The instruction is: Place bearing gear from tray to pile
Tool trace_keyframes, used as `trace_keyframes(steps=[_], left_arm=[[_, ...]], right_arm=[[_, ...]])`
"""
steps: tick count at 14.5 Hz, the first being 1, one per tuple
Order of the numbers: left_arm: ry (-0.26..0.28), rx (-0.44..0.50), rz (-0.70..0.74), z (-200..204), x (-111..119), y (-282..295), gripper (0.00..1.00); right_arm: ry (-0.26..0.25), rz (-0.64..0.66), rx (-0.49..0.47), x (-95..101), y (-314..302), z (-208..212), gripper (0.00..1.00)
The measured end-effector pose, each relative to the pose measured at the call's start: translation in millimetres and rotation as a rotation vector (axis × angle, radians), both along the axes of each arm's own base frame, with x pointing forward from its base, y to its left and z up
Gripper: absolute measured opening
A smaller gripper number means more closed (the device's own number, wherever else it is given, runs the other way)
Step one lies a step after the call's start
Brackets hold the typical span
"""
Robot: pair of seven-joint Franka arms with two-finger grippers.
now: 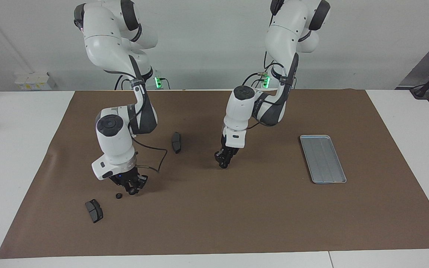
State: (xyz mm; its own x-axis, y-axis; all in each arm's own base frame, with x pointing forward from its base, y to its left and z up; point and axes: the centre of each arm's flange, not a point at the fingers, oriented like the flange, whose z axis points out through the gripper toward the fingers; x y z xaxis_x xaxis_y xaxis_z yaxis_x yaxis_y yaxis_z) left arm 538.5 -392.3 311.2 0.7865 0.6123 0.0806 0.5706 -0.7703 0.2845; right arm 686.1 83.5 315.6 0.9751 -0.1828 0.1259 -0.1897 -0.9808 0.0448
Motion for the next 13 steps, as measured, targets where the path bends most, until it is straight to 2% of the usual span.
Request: trace_keyframes(steps=[2, 3, 5, 7, 8, 10, 13], left_arm=[[-0.003, 0.015, -0.002, 4, 3, 2, 0.62], [-0.01, 0.034, -0.007, 10, 7, 4, 0.75], [-0.042, 0.06, -0.004, 41, 20, 21, 0.98], [-0.062, 0.123, -0.055, 83, 34, 62, 1.0], [-0.068, 0.157, -0.091, 101, 40, 87, 1.0], [-0.071, 0.217, -0.172, 122, 50, 129, 1.0], [-0.004, 0.31, -0.366, 124, 53, 169, 1.0]], right_arm=[[0.021, -0.004, 0.008, -2.4, 3, -2, 0.39], [0.026, -0.007, 0.01, -2.9, 4, -2, 0.39], [0.034, -0.014, 0.01, -4.0, 4, -1, 0.55], [0.025, -0.008, 0.015, -4.5, 9, 6, 0.77], [0.015, 0.001, 0.021, -5.1, 16, 13, 0.84], [-0.009, 0.026, 0.045, -9.1, 42, 30, 0.84], [-0.074, 0.078, 0.098, -19.3, 109, 45, 0.83]])
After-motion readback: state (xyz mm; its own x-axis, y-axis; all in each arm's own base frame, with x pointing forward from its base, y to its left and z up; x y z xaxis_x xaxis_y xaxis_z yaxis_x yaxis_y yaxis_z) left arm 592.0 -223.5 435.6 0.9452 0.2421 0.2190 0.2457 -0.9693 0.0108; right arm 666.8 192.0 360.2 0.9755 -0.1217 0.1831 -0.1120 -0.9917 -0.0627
